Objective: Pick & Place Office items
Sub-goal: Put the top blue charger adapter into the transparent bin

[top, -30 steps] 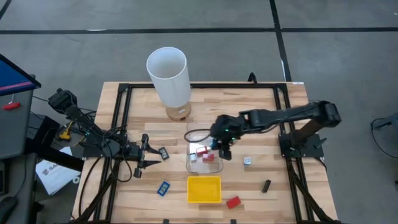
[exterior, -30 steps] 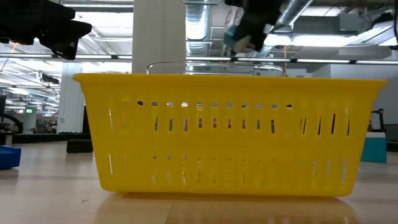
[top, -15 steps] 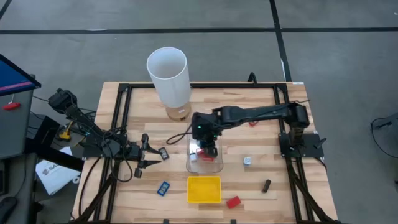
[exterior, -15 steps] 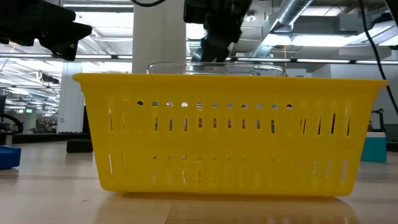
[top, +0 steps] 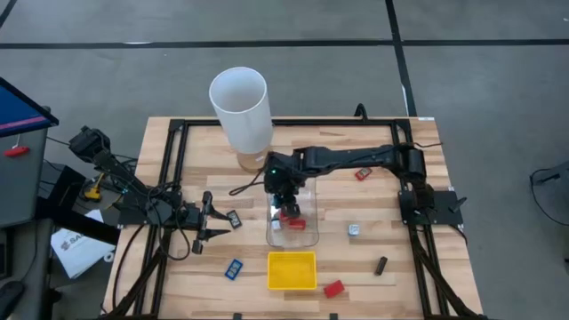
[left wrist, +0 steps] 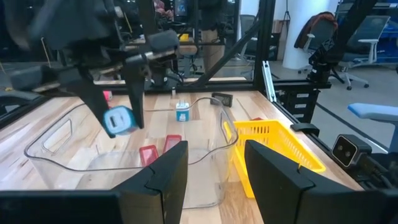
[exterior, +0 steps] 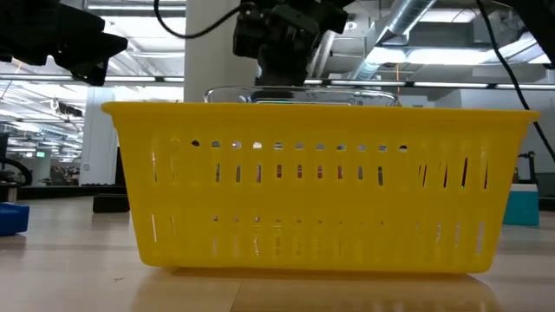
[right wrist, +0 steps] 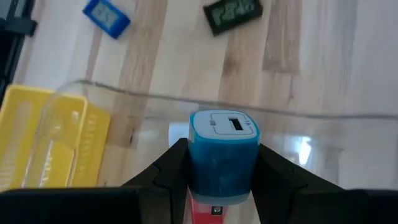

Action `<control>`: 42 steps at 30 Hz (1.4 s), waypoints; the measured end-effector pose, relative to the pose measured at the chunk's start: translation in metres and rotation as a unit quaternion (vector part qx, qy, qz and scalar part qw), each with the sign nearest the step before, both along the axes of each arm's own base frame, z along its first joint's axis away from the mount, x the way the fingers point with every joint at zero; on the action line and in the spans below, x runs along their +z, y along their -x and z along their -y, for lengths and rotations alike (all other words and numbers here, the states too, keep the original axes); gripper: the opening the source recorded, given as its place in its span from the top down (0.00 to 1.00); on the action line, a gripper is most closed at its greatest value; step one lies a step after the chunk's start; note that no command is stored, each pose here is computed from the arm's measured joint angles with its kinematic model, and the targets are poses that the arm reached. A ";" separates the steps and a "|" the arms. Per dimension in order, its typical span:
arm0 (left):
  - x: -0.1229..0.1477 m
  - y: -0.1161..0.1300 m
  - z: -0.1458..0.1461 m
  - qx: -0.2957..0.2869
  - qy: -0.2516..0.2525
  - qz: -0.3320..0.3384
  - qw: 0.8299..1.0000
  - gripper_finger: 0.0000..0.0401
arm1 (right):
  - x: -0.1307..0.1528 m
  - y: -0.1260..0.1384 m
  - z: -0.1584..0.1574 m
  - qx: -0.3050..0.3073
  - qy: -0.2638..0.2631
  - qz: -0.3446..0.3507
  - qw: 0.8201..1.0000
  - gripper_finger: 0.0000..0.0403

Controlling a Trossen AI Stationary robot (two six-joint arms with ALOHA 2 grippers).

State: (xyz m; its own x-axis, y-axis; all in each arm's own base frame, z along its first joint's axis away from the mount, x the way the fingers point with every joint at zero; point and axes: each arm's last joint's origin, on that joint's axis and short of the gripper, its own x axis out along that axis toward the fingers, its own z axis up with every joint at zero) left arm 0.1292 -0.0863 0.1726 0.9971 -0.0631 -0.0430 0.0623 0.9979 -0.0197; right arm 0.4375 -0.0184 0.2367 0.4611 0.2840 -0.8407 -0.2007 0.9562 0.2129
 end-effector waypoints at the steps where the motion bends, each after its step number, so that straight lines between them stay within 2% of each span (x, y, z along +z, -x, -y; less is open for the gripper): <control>1: 0.000 0.000 0.000 0.000 0.000 0.000 1.000 0.62 | 0.000 -0.001 0.001 -0.002 0.000 0.004 1.000 0.69; 13: 0.000 0.000 0.000 0.000 0.002 -0.001 1.000 0.62 | -0.003 0.000 0.002 0.003 0.002 0.006 1.000 0.69; 23: -0.001 0.000 0.000 -0.002 0.000 -0.005 1.000 0.62 | -0.039 -0.009 0.002 0.009 0.004 -0.036 0.999 0.69; 40: -0.002 0.000 0.000 0.000 -0.001 -0.007 1.000 0.62 | -0.035 -0.010 0.002 -0.002 -0.001 -0.029 1.000 0.69; 42: -0.002 0.000 0.000 0.001 -0.001 -0.007 1.000 0.62 | -0.035 -0.010 0.002 -0.001 -0.002 -0.030 1.000 0.64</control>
